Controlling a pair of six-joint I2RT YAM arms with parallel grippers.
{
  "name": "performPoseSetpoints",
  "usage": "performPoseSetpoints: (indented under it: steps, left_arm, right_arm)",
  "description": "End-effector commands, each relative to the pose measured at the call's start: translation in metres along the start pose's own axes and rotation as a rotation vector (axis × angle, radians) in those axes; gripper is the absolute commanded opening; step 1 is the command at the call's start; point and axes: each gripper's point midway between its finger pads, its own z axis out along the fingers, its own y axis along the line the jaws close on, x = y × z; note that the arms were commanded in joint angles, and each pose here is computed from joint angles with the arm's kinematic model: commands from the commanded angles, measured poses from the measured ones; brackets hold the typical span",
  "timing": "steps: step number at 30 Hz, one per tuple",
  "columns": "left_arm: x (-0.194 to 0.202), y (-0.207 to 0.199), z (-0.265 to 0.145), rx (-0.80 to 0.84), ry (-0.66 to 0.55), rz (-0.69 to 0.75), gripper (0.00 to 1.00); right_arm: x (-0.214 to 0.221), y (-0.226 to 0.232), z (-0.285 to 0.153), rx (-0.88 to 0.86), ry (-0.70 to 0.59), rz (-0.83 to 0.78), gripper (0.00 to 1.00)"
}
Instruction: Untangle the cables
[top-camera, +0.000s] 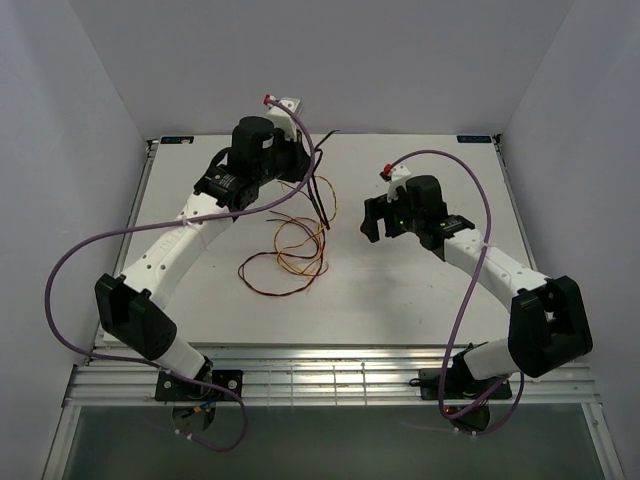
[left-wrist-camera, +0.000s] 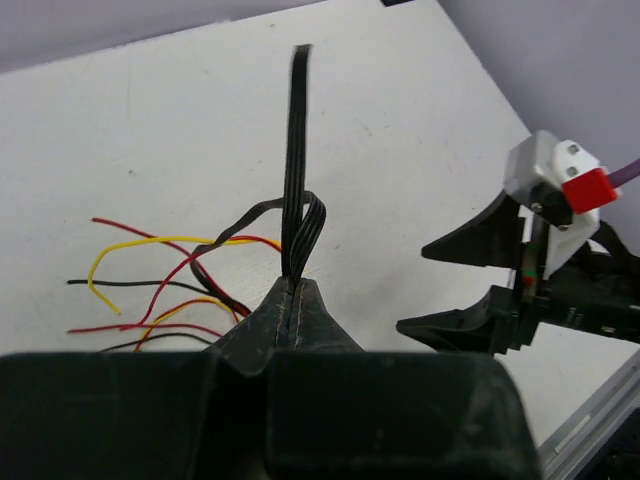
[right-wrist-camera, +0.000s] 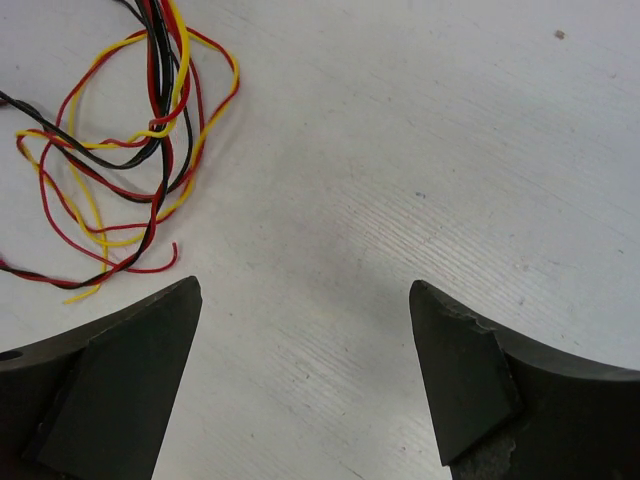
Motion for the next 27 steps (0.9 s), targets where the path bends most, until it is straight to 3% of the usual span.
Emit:
performPoseSetpoints:
  steps: [1,6,11,13,16,18,27]
  left_arm:
    - [-0.043,-0.035,-0.027,0.150,-0.111,0.038,0.00]
    - [-0.079,-0.062,-0.060,0.255,-0.212,0.065,0.00]
    - [-0.085,-0.074,-0.076,0.315,-0.239,0.072,0.00]
    - [-0.086,-0.075,-0.079,0.317,-0.247,0.066,0.00]
    - [-0.090,-0.074,-0.083,0.309,-0.257,0.054,0.00]
    - [-0.096,-0.075,-0.090,0.301,-0.279,0.046,0.00]
    - [-0.125,-0.061,-0.123,0.196,-0.406,0.025,0.00]
  right_arm:
    - [-0.036,0.016,-0.002,-0.063,-0.132,-0.054,0.90]
    - [-0.064,0.035,-0.005,-0.146,-0.239,-0.049,0.90]
    - [-0.099,0.043,-0.003,-0.184,-0.349,-0.035,0.90]
    - [-0.101,0.039,0.011,-0.172,-0.320,-0.011,0.90]
    - [-0.096,0.038,0.026,-0.182,-0.284,-0.010,1.00]
    - [-0.096,0.037,0.028,-0.182,-0.273,-0.009,0.93]
    - [-0.059,0.025,0.044,-0.139,-0.192,-0.036,0.98]
